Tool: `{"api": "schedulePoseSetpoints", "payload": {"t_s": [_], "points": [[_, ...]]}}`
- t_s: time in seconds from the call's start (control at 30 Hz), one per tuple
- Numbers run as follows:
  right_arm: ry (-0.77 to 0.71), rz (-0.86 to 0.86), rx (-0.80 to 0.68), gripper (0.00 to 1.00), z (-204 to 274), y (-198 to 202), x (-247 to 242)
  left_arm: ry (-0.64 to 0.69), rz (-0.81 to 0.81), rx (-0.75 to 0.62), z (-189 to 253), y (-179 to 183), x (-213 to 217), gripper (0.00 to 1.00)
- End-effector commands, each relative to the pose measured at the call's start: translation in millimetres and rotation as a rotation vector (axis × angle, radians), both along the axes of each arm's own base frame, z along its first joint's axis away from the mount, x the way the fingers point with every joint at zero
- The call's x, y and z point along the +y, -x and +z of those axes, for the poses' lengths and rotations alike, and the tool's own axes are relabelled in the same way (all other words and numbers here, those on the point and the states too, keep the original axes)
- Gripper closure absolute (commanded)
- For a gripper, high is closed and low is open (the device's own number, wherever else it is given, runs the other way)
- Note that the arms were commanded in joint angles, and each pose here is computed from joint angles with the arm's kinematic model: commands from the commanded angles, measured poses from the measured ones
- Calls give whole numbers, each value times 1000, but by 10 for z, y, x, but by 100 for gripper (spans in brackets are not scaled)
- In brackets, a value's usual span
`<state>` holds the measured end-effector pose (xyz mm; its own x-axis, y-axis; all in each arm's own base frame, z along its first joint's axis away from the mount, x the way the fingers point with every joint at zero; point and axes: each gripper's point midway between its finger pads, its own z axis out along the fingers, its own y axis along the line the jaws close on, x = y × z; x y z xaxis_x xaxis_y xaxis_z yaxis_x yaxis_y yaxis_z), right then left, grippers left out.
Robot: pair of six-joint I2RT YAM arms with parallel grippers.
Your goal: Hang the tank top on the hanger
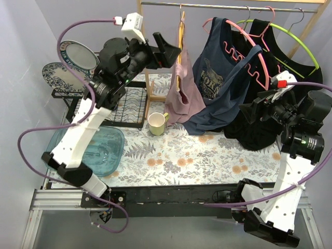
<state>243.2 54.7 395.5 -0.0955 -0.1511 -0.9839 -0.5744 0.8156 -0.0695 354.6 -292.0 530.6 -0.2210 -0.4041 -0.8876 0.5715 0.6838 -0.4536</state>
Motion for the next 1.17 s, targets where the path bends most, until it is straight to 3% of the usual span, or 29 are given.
{"api": "schedulePoseSetpoints", "payload": {"t_s": [0.0,0.17,0.53,1.13], "points": [[48,-255,-97,1,174,-26,-347,-25,-21,-57,7,468,331,2],[94,-388,-234,1,431,113,-507,-70,67,-121,-96,827,808,2],[45,-541,-124,1,635,174,-715,-139,214,-106,-337,1404,1583,2],[1,-595,-127,1,882,231,-756,-139,225,-109,-250,1550,1717,2]]}}
